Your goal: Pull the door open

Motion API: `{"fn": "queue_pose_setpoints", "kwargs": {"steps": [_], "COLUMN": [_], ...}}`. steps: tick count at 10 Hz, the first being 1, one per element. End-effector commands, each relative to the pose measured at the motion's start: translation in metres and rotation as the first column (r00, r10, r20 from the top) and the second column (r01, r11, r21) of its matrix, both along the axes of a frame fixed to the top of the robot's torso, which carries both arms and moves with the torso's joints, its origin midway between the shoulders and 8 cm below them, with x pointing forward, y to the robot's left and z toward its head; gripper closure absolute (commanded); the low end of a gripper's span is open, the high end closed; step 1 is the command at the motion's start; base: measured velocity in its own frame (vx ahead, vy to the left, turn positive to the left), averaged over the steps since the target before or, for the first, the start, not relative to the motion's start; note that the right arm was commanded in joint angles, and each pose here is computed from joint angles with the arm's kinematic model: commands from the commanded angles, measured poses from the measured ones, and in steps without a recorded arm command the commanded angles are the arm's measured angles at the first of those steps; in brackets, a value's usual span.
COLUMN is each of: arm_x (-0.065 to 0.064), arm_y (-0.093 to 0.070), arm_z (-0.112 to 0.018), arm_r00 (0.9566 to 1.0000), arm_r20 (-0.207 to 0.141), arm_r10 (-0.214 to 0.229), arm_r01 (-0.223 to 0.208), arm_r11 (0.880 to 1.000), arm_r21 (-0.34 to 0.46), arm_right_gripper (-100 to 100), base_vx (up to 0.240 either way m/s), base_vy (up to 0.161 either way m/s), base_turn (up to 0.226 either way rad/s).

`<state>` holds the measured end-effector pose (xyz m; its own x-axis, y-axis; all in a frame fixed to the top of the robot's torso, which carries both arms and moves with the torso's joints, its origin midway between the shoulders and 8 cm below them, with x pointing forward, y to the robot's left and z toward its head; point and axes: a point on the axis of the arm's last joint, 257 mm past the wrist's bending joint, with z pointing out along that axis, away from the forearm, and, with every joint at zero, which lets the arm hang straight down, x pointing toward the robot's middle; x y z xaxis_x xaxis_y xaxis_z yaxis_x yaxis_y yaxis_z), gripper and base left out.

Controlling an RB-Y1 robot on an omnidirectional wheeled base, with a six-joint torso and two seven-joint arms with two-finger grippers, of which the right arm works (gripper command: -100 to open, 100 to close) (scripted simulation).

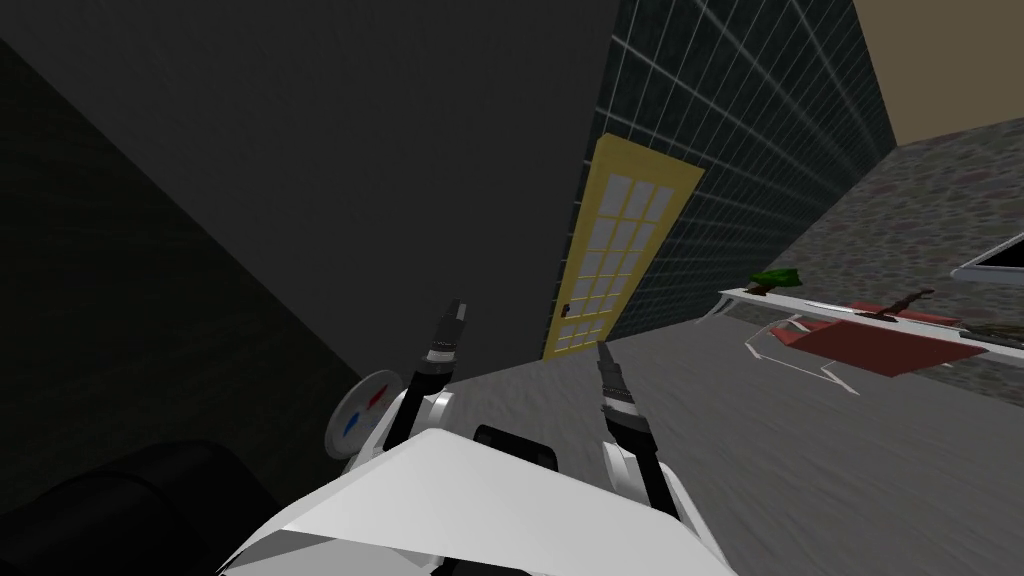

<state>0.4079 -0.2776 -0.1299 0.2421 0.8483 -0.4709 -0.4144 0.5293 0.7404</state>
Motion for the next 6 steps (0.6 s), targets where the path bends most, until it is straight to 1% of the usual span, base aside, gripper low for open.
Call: {"fn": "queue_pose_setpoints", "kwargs": {"steps": [1,3,6], "arm_x": [0.003,0.008,0.013], "arm_y": [-0.002,-0.005,-0.008], "arm_z": [-0.01,-0.024,-0.044], "arm_r00": [0.9997,0.9985,0.9953], "arm_r20": [-0.017,-0.037,-0.066], "arm_r10": [-0.018,-0.04,-0.072], "arm_r01": [0.017,0.036,0.06], "arm_r11": [0.999,0.995,0.984], "arm_r21": [-0.042,-0.092,-0.167], "arm_right_gripper": [-100,-100,-100], "base_vx": [0.077,0.083,0.096], "base_vy": [-0.059,-0.071,-0.093], "base_turn": [0.085,0.072,0.095]}}
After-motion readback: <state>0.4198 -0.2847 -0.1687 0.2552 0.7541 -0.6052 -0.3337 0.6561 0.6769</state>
